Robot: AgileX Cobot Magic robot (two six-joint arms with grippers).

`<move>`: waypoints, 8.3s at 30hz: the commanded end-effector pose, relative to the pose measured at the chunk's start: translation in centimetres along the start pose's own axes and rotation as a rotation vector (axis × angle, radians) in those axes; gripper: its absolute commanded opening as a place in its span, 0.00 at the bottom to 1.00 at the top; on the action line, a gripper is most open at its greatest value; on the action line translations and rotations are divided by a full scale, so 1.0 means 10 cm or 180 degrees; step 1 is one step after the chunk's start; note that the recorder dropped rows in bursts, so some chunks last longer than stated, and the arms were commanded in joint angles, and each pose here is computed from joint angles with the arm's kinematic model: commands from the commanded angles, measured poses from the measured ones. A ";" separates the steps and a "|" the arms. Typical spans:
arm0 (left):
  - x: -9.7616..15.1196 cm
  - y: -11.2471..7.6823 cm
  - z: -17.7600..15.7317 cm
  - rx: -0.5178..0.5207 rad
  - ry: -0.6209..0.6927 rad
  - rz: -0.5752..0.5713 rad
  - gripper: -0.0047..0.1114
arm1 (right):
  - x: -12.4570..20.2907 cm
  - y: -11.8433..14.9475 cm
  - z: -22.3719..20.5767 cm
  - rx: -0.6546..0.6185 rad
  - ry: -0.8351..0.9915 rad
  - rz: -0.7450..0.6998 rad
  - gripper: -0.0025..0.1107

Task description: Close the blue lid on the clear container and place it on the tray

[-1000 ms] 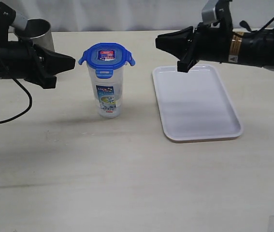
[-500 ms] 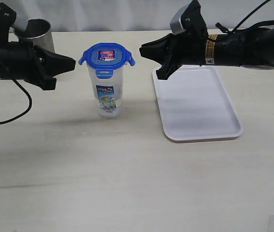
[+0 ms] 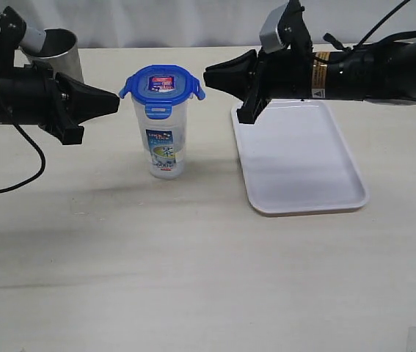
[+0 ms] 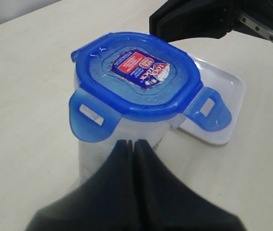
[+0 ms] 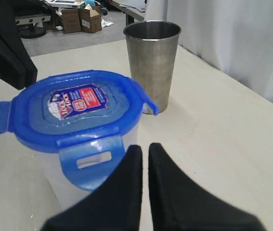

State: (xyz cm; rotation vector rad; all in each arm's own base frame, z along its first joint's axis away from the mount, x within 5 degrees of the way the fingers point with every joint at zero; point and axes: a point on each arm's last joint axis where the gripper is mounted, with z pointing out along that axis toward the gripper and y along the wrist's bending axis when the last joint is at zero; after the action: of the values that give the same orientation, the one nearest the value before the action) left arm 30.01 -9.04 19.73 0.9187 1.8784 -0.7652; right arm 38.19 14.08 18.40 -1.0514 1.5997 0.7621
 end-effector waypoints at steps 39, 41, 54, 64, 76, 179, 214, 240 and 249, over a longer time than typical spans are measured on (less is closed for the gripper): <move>-0.03 0.00 0.00 0.0079 -0.0072 0.0103 0.04 | 0.08 0.00 0.23 0.0079 0.0027 0.0003 0.06; -0.03 0.00 0.00 0.0079 -0.0072 0.0103 0.04 | 0.08 0.00 0.23 0.0079 0.0027 0.0003 0.06; -0.03 0.00 0.00 0.0079 -0.0072 0.0103 0.04 | 0.03 0.03 0.19 0.0003 0.0075 -0.0089 0.06; -0.03 0.00 0.00 0.0074 -0.0069 0.0103 0.04 | 0.04 0.05 0.19 -0.0046 0.0124 -0.0051 0.06; -0.03 0.00 0.00 0.0074 -0.0069 0.0103 0.04 | 0.04 0.05 0.19 -0.0041 0.0129 -0.0043 0.06; 0.95 0.21 1.29 0.0074 -0.0667 0.0653 0.94 | -0.16 -0.05 -0.06 0.0376 0.0557 0.0033 0.06; 0.87 0.22 1.29 -0.0037 -0.0928 0.0484 0.94 | -0.16 -0.05 -0.06 0.0376 0.0557 0.0033 0.06; 0.89 0.18 1.29 0.0153 -0.0871 0.0393 0.04 | -0.31 -0.01 -0.21 0.0509 0.0929 -0.0075 0.08; 0.89 0.17 1.29 0.0178 -0.0862 0.0410 0.04 | -1.31 0.43 -0.53 0.1603 0.0581 -0.0794 0.27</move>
State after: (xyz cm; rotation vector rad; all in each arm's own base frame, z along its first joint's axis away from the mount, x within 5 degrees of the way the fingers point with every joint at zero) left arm 34.16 -15.69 5.96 0.9143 1.5579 -0.7968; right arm 34.29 14.03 30.44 -1.0046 1.6882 0.2314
